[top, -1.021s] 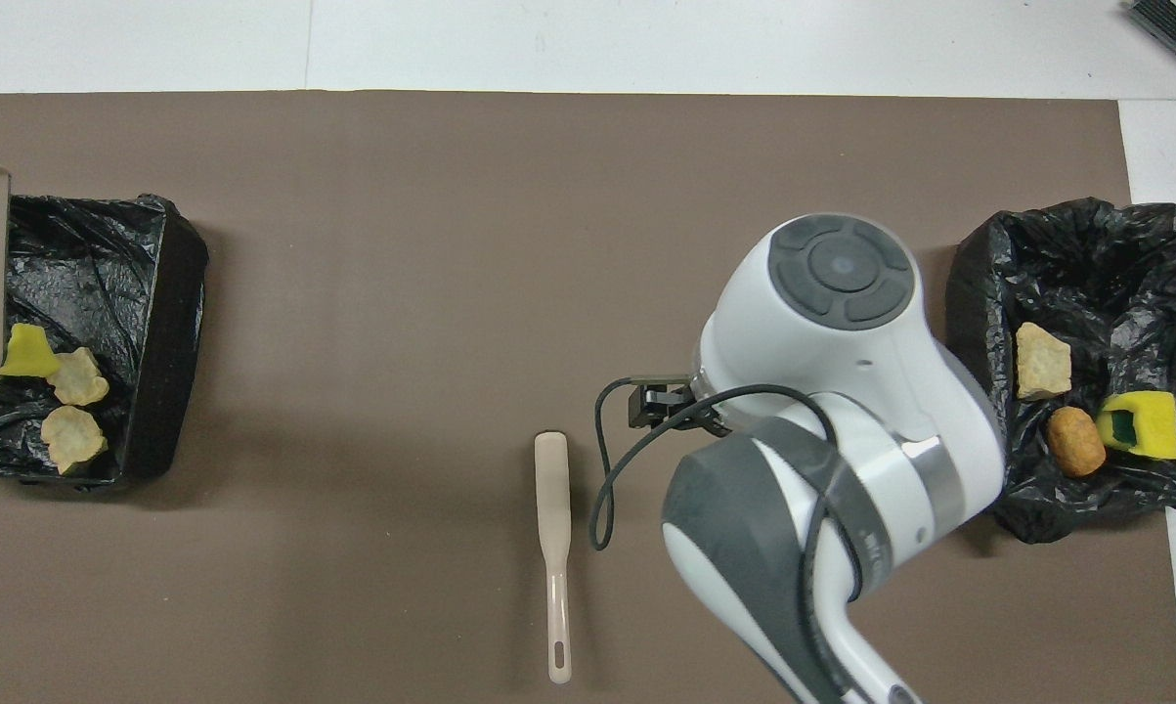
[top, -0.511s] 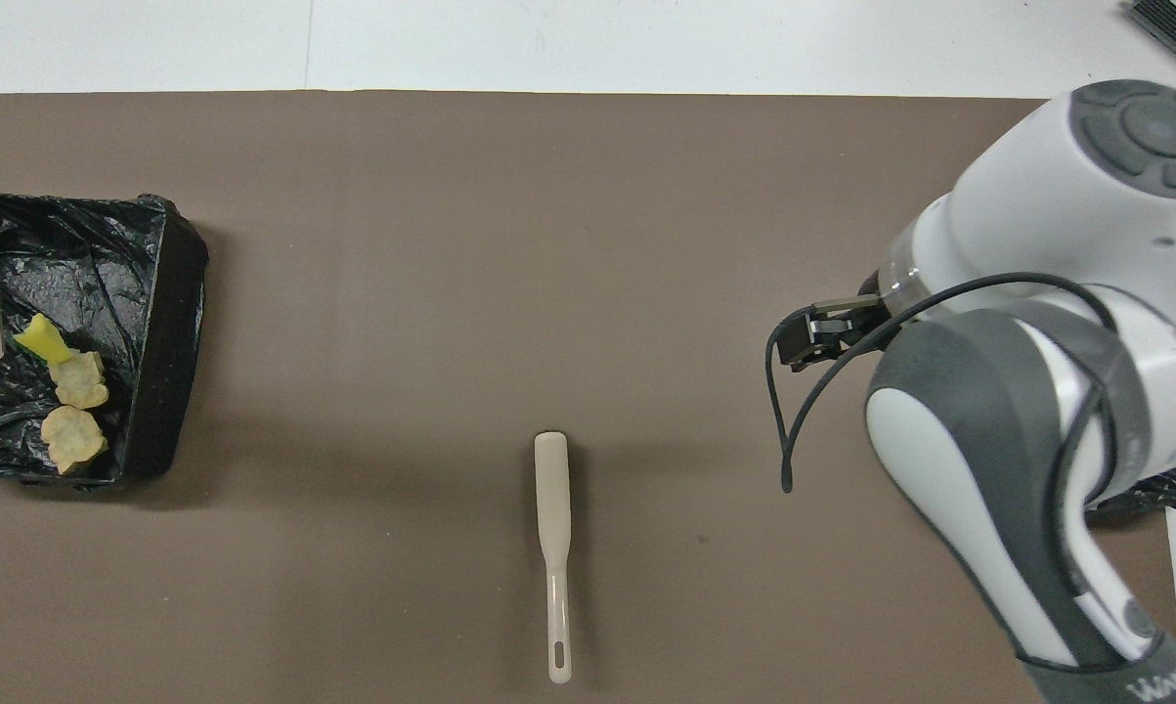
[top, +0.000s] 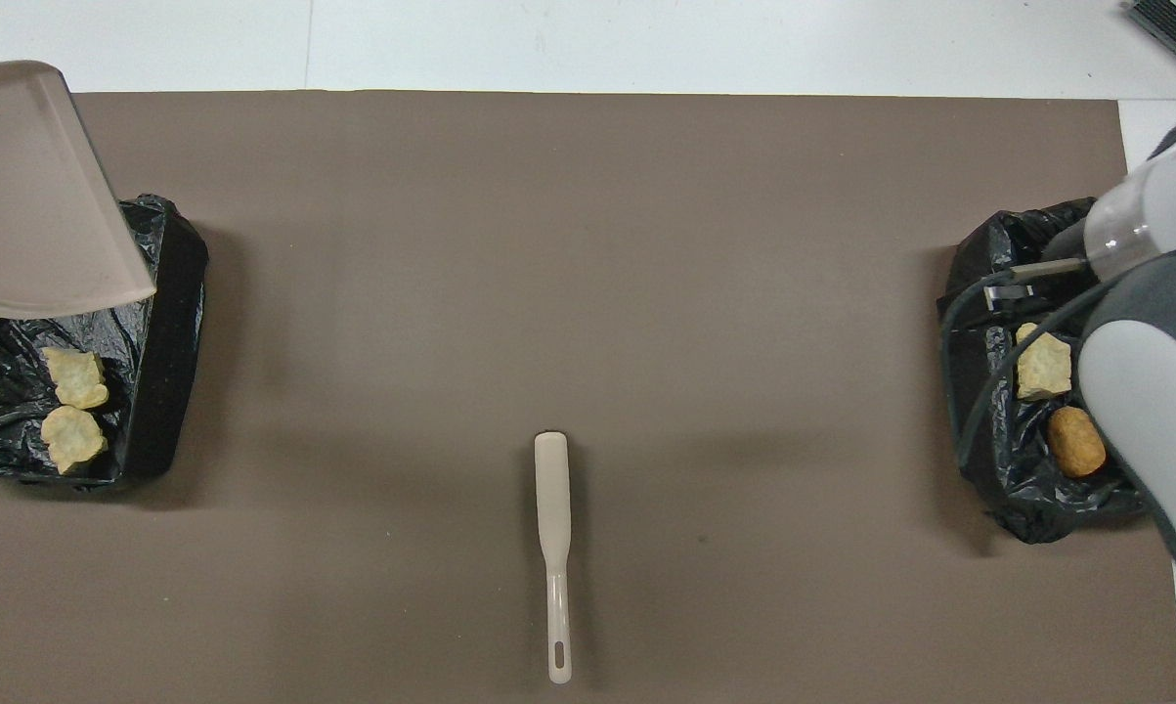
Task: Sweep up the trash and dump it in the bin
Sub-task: 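Lift the empty dustpan from the bin with the left gripper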
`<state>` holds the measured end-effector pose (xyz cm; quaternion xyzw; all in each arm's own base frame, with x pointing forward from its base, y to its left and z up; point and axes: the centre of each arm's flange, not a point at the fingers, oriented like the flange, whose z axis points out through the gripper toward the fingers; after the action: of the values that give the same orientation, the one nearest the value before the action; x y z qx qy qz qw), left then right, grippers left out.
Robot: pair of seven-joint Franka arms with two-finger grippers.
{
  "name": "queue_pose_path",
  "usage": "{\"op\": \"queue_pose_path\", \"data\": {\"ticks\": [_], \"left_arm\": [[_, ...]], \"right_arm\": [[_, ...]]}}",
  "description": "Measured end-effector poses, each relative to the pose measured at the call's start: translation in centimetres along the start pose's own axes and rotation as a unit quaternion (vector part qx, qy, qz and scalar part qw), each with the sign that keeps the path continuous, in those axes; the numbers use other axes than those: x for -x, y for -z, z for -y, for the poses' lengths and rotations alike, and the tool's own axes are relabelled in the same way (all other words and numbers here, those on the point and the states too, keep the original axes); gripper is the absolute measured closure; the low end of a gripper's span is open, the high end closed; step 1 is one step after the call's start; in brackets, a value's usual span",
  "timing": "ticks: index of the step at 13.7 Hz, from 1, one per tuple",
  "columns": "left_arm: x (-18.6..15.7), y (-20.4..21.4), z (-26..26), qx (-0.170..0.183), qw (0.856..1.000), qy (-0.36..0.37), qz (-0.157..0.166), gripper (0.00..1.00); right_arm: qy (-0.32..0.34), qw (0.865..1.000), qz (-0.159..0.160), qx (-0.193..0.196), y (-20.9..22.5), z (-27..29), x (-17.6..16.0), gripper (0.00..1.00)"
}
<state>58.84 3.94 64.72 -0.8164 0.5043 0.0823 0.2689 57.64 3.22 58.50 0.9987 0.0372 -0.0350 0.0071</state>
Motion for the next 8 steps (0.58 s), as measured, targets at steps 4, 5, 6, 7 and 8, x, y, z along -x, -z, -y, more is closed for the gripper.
{"op": "queue_pose_path", "data": {"ticks": [4,5,6,7,8], "left_arm": [[-4.4,0.7,-2.9,0.073,0.989,0.112,-0.062,0.69],[-6.7,1.4,-4.3,0.085,0.983,0.145,-0.068,0.69],[-9.2,2.0,-5.9,0.099,0.977,0.176,-0.075,0.69],[-11.4,2.6,-7.5,0.114,0.969,0.204,-0.081,0.69],[-13.2,3.0,-8.6,0.130,0.960,0.229,-0.093,0.69]], "right_arm": [[-0.032,0.999,0.003,0.001,1.4,-4.3,1.5,0.00],[-0.037,0.999,0.002,0.001,1.6,-4.8,1.8,0.00],[-0.038,0.999,-0.001,0.001,2.0,-4.9,1.9,0.00],[-0.037,0.999,-0.004,0.002,2.3,-4.8,2.1,0.00],[-0.036,0.999,-0.006,0.002,2.5,-4.6,2.3,0.00]]}}
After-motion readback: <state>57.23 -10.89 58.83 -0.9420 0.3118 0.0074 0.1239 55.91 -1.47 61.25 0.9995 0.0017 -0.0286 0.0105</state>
